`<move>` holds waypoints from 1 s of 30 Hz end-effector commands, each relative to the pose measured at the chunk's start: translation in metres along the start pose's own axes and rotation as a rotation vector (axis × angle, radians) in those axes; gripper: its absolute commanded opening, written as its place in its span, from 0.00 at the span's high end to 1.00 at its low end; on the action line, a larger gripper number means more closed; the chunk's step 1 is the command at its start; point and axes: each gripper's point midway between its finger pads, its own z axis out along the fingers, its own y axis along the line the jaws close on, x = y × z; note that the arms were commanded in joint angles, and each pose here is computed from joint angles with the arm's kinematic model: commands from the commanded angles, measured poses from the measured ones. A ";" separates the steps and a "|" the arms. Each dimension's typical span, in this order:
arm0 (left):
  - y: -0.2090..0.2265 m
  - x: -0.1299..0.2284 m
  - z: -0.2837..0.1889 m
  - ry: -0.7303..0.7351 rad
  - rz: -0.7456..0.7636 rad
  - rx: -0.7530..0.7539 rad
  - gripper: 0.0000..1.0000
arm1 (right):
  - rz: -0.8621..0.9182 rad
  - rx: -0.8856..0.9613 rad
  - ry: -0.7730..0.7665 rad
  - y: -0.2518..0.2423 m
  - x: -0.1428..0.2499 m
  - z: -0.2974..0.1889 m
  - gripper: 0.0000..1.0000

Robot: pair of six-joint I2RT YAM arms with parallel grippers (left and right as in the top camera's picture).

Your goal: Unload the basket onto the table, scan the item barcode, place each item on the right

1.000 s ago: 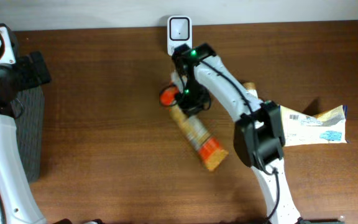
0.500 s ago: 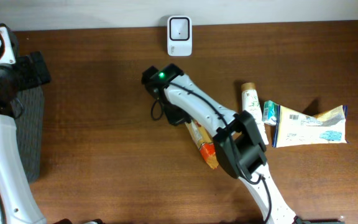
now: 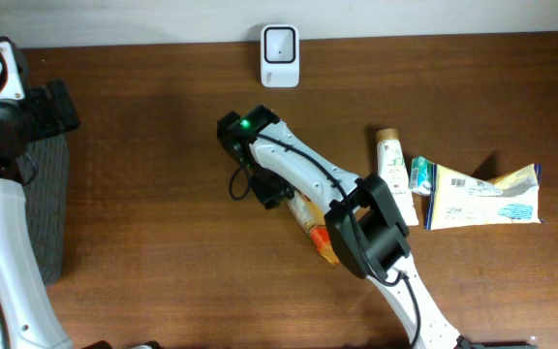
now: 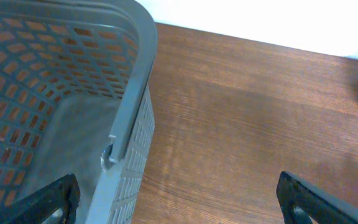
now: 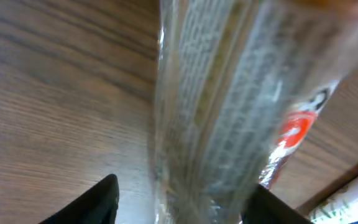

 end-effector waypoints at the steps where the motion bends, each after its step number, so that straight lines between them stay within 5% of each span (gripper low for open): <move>1: 0.002 -0.004 -0.005 -0.017 0.015 -0.007 0.01 | -0.024 -0.014 0.021 0.006 0.002 0.003 0.37; 9: 0.002 -0.004 -0.005 -0.017 0.015 -0.007 0.01 | 0.031 0.007 -0.011 -0.024 -0.004 -0.009 0.36; 16: 0.001 -0.004 -0.005 -0.017 0.015 -0.006 0.01 | 0.088 -0.027 0.022 -0.047 -0.001 -0.010 0.20; 30: 0.001 -0.004 -0.005 -0.017 0.016 -0.005 0.01 | 0.052 -0.063 0.087 -0.022 0.011 0.019 0.20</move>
